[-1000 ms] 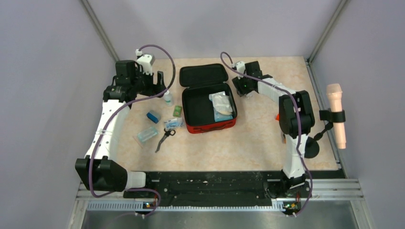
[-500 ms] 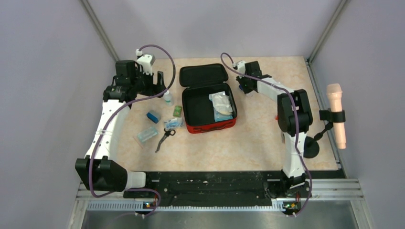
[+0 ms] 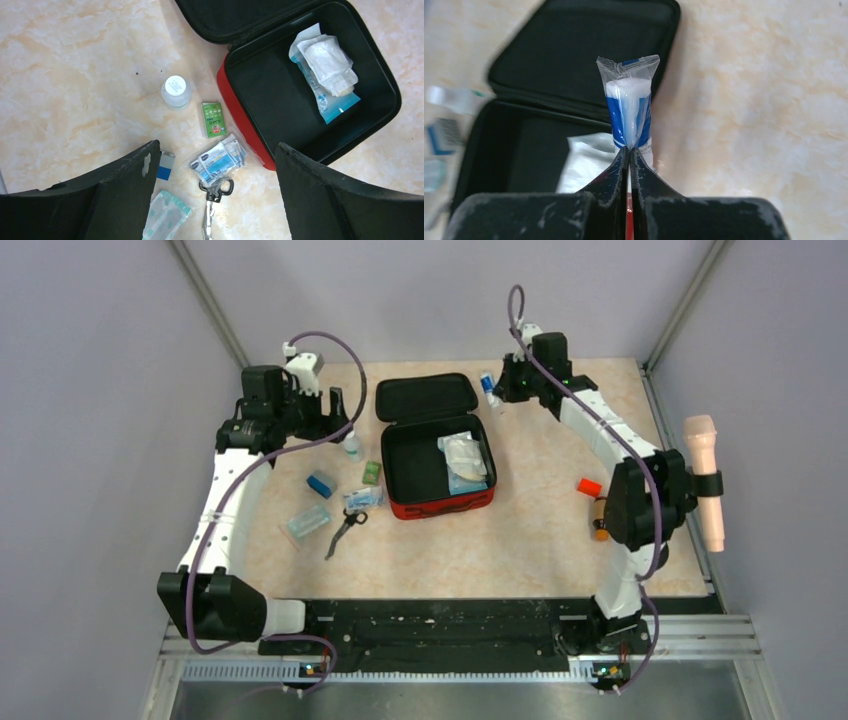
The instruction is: Organize the medicine kit
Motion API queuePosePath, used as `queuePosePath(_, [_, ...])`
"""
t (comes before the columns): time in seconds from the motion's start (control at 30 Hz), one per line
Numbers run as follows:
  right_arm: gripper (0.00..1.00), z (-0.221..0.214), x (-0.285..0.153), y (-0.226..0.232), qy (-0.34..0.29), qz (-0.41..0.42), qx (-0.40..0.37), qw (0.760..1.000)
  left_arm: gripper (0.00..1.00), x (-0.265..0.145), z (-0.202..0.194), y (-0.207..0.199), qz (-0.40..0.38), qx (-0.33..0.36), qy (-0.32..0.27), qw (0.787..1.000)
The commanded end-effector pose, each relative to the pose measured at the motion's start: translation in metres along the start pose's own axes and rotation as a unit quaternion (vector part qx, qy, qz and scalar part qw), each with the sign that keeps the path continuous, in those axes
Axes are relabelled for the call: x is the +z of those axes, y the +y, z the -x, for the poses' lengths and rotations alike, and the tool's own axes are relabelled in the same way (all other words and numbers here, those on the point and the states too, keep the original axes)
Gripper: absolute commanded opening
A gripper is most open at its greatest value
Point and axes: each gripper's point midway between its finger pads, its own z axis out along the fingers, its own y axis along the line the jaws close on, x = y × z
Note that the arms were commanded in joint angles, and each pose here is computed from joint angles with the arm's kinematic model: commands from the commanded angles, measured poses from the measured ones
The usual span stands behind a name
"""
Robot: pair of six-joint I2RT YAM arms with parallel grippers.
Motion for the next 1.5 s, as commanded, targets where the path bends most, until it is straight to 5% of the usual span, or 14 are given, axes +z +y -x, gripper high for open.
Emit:
queuePosePath(0.0, [0.00,0.058,-0.030,0.057,-0.075,0.083,0.119,0.987,0.88,-0.002,0.026,-0.011,-0.028,-0.028,-0.039,0.998])
queuePosePath(0.33, [0.00,0.031,0.011,0.129,-0.025,0.148,0.226,0.963,0.86,0.000,0.017,-0.023,-0.050,-0.088,-0.036,0.994])
queuePosePath(0.5, [0.00,-0.006,0.021,0.164,0.021,0.202,0.174,0.964,0.86,-0.002,0.015,-0.019,-0.038,-0.082,-0.038,0.995])
queuePosePath(1.47, [0.01,-0.106,0.075,0.144,0.137,0.104,0.206,0.963,0.86,-0.010,-0.009,-0.013,-0.010,-0.077,-0.020,0.997])
